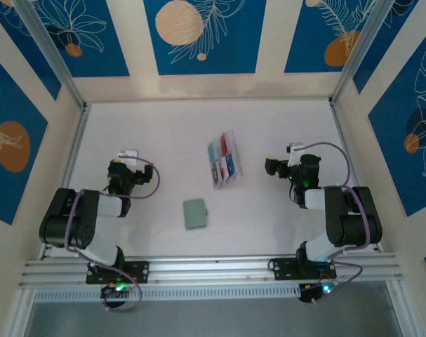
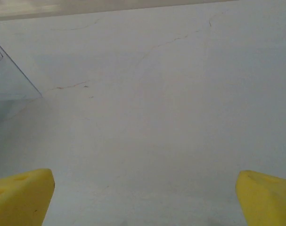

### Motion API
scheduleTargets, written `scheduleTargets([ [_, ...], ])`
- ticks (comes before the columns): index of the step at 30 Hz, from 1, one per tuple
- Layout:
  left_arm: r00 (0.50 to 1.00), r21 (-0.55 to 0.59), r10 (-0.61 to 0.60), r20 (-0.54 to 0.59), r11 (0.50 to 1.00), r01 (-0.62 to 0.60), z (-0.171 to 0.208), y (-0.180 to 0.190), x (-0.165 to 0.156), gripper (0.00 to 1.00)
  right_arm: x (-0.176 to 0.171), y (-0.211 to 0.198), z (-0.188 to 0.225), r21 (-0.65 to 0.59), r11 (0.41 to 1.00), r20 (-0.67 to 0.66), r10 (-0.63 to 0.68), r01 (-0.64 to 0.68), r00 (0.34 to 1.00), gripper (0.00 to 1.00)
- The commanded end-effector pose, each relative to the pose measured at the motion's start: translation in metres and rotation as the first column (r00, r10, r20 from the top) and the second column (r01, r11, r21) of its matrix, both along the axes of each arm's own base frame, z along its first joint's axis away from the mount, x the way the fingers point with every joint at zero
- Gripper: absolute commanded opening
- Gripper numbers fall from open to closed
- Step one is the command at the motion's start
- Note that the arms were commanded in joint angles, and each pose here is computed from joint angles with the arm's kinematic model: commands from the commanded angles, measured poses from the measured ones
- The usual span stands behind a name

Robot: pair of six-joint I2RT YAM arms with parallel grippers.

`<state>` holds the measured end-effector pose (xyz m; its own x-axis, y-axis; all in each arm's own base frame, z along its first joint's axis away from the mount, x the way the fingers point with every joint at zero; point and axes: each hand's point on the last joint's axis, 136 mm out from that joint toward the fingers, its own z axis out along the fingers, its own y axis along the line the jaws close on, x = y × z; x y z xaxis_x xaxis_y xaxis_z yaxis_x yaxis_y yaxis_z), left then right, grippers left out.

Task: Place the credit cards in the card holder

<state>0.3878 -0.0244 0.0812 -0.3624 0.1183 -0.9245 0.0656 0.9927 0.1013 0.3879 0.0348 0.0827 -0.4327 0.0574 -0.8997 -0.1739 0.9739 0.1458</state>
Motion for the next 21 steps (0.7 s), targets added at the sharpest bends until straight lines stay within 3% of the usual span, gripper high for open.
scheduleTargets([
  [1, 0.999, 0.006, -0.005, 0.045, 1.000, 0.005, 0.0113, -0.0034, 0.0075, 1.00, 0.0083, 0.0000, 0.0109, 0.002, 1.000, 0.042, -0.010, 0.010, 0.999, 0.99],
  [21, 0.999, -0.004, -0.004, 0.039, 1.000, 0.004, 0.0103, -0.0018, 0.0075, 1.00, 0.0080, -0.0012, 0.0120, 0.016, 1.000, 0.043, -0.006, 0.005, 0.999, 0.99],
])
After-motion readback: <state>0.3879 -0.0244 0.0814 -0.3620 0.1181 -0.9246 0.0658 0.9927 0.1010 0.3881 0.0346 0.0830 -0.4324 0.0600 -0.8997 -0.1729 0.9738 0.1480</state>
